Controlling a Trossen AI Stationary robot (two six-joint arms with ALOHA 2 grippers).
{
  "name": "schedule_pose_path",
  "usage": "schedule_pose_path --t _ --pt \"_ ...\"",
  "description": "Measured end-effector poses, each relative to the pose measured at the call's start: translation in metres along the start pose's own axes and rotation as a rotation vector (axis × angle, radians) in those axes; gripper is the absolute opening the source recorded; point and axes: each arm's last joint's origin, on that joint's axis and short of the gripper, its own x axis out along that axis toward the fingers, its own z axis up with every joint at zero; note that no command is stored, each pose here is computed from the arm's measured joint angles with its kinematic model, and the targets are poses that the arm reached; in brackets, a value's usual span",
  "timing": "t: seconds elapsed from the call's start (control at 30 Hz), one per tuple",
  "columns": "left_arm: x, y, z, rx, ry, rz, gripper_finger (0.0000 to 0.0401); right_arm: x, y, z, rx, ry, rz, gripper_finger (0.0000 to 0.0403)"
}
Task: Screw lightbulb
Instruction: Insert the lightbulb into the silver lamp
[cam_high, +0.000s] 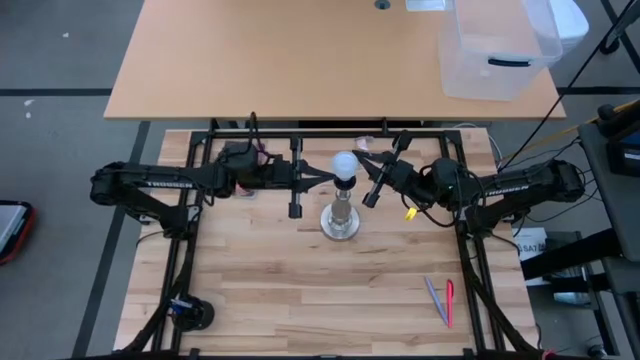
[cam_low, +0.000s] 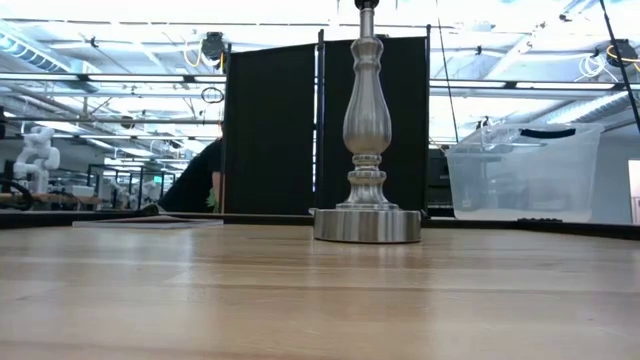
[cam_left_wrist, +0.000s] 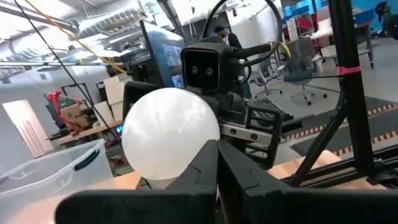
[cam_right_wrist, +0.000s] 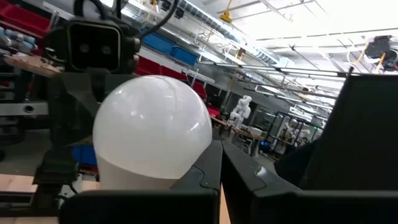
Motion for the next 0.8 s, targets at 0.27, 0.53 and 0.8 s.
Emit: schedule_pose_path --t 0.27,0.53,0.8 --pt "0.003 0.001 -0.004 -0.001 0.015 0.001 0.0002 0.0 0.001 -0.002 -0.008 0.023 0.002 0.0" --pt "0.003 0.003 -0.006 -0.006 0.033 0.008 0.0002 -0.004 0.007 -0.002 -0.034 0.068 -0.014 0.0" --pt "0.003 0.005 -0.008 -0.021 0.051 0.013 0.0002 -0.01 0.016 0.002 -0.06 0.1 -0.043 0.0"
